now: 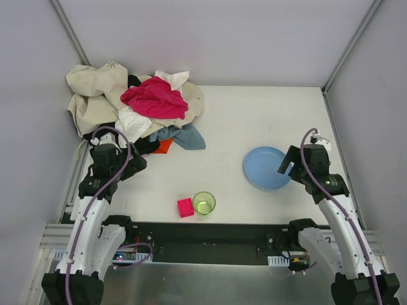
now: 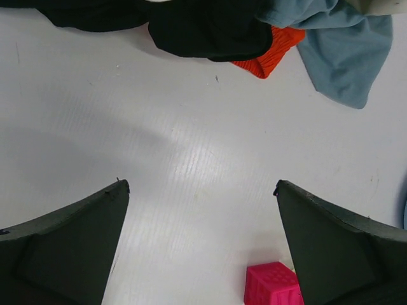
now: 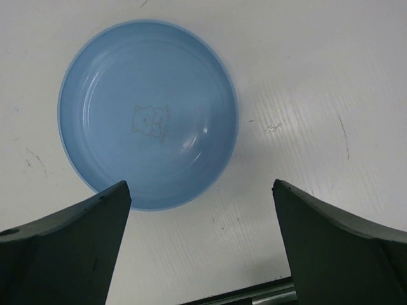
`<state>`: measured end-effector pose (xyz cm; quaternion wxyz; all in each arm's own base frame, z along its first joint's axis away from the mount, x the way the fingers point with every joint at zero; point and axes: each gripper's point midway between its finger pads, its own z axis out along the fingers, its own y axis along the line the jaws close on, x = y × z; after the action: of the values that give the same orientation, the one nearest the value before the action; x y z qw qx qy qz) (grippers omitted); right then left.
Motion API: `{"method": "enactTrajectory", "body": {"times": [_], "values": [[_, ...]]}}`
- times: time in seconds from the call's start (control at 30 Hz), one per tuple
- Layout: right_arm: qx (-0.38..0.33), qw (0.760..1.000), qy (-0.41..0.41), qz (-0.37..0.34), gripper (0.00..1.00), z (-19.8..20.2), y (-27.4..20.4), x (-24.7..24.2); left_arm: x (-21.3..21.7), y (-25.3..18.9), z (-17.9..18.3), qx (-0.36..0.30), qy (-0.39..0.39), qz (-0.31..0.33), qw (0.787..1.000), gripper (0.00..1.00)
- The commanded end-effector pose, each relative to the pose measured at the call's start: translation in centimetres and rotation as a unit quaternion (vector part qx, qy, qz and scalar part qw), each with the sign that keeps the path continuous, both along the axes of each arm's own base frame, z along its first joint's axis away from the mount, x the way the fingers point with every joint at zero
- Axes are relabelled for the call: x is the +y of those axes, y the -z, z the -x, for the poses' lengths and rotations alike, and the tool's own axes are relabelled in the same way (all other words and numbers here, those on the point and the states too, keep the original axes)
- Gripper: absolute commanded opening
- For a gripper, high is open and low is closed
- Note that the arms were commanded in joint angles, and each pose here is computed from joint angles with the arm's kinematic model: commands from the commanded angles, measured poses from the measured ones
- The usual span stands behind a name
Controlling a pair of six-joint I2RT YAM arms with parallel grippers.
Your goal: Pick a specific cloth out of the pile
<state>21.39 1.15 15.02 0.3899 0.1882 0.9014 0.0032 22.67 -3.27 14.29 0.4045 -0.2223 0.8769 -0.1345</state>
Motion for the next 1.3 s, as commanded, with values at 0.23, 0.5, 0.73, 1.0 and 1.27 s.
{"method": "enactTrajectory", "body": {"times": [0.23,0.5,0.73,1.0,1.27], "values": [[0.088,0.995,-0.04,-0.034,0.96,1.6,3.0,2.0,-1.4,1.4,0.4,0.082,0.007,0.044,0.996,0.99],[0.027,0.995,-0.069,-0.063,0.96,1.6,0.8,3.1,-2.3,-1.7,-0.8,0.038,0.051,0.045,0.997,0.99],[-0.01,0.992,-0.095,-0.086,0.96,-2.6,-2.5,4.9,-3.0,-5.9,-4.1,0.004,0.132,0.005,0.991,0.99],[0.02,0.985,-0.132,-0.11,0.96,-7.1,-3.5,7.4,-4.8,-9.7,-8.3,-0.017,0.204,-0.041,0.978,0.99],[0.056,0.978,-0.154,-0.129,0.96,-8.9,-2.0,8.8,-7.6,-9.4,-11.4,0.006,0.223,-0.182,0.958,0.99]]}}
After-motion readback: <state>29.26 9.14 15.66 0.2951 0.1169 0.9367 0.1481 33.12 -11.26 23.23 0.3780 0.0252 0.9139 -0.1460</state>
